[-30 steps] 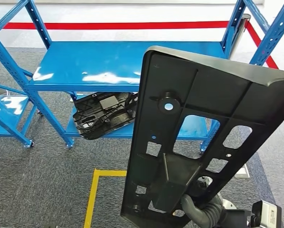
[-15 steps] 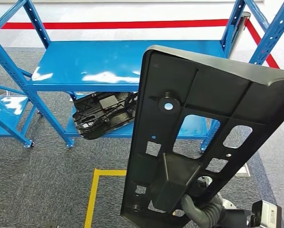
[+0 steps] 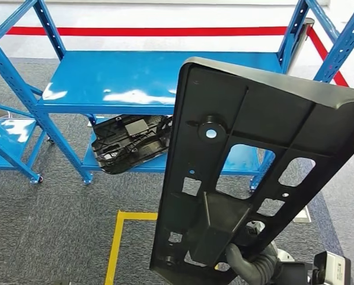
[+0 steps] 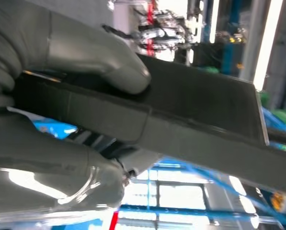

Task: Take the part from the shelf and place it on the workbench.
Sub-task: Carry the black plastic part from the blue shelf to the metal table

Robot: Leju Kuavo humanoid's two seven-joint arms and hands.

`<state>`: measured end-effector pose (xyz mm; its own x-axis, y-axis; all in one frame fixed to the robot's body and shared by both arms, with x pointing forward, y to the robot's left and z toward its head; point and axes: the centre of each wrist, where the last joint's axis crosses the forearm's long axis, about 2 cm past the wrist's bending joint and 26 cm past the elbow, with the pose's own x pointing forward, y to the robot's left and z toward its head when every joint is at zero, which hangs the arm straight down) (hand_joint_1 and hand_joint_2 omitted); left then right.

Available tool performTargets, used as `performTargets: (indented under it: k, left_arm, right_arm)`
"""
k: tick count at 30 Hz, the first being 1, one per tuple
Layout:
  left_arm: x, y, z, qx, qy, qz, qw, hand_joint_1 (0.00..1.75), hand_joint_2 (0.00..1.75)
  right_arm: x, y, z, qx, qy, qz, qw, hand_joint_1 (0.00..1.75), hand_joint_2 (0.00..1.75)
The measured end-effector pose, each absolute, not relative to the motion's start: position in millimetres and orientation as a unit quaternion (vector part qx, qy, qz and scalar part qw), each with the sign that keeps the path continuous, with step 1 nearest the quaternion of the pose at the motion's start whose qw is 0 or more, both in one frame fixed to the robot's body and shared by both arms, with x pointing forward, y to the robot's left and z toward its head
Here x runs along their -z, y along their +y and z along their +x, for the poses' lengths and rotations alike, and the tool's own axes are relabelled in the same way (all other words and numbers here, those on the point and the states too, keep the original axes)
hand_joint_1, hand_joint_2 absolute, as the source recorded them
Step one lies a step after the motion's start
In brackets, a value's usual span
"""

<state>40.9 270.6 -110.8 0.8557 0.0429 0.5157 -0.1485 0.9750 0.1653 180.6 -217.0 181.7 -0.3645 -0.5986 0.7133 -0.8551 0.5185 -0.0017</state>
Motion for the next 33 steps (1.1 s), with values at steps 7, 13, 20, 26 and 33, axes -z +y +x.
performTargets:
  k: [7, 13, 20, 26, 33]
  left_arm:
    - [110.9, 270.6, 40.7, -0.050, -0.264, 0.100, 0.958, 0.00, 1.75]
    - [111.0, 270.6, 40.0, -0.050, -0.263, 0.100, 0.958, 0.00, 1.75]
    - [110.8, 270.6, 41.1, -0.050, -0.264, 0.100, 0.958, 0.00, 1.75]
    - [110.9, 270.4, 40.7, -0.050, -0.264, 0.100, 0.958, 0.00, 1.75]
    - [110.8, 270.7, 41.3, -0.050, -0.264, 0.100, 0.958, 0.00, 1.75]
  right_arm:
    - [-181.8, -216.7, 180.5, -0.190, -0.804, 0.452, 0.336, 1.75, 1.75]
    - [-181.9, -216.7, 180.7, -0.190, -0.804, 0.452, 0.336, 1.75, 1.75]
    - [-182.6, -216.9, 181.0, -0.191, -0.804, 0.452, 0.335, 1.75, 1.75]
    - [-181.7, -217.0, 180.4, -0.190, -0.804, 0.452, 0.337, 1.75, 1.75]
    - [-182.0, -216.9, 180.8, -0.190, -0.804, 0.452, 0.336, 1.75, 1.75]
